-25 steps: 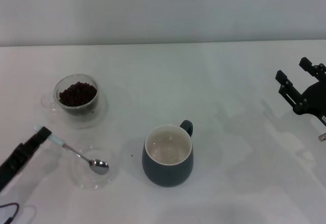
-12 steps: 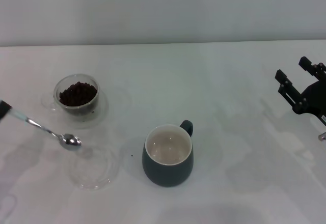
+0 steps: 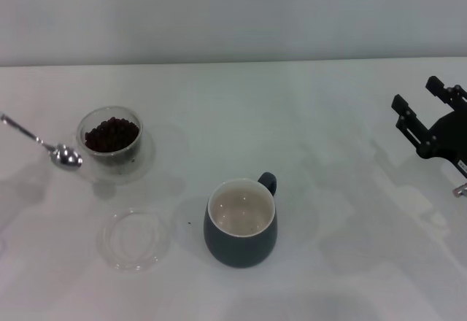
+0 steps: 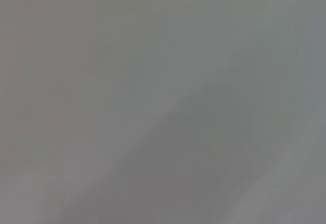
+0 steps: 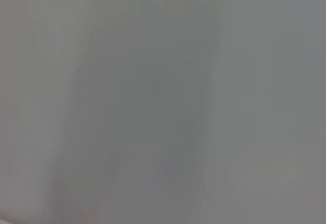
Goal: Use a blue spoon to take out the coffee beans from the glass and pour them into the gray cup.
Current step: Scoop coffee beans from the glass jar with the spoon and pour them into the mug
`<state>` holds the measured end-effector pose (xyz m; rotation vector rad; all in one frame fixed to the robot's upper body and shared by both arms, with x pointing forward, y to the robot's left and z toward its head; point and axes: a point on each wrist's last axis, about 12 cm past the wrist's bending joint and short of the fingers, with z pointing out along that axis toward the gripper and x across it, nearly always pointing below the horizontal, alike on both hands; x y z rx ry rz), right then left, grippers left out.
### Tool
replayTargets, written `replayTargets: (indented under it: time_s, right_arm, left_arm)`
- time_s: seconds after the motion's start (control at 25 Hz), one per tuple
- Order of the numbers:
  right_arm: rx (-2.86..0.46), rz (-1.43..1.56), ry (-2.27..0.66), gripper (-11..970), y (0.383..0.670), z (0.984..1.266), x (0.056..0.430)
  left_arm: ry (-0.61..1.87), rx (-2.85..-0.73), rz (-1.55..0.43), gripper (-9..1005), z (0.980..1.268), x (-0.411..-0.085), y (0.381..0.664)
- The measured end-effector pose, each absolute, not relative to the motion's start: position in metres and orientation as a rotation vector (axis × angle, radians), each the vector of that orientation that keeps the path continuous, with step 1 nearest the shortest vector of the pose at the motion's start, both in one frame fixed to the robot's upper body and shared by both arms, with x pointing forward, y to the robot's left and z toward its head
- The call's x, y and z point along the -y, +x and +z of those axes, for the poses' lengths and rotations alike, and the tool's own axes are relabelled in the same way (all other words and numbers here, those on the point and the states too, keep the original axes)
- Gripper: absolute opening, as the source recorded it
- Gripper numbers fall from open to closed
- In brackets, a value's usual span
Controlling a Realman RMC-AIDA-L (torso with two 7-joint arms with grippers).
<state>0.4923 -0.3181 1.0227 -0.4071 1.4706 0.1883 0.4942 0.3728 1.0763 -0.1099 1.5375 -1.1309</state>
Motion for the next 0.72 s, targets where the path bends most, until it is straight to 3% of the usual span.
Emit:
replayTargets:
  time_s: [0.72]
  right_arm:
    - [-1.464, 0.199, -0.412, 637, 0.494, 1.023, 0.314]
  left_arm:
    - [0.057, -1.713, -0.956, 128, 1.103, -0.361, 0.577]
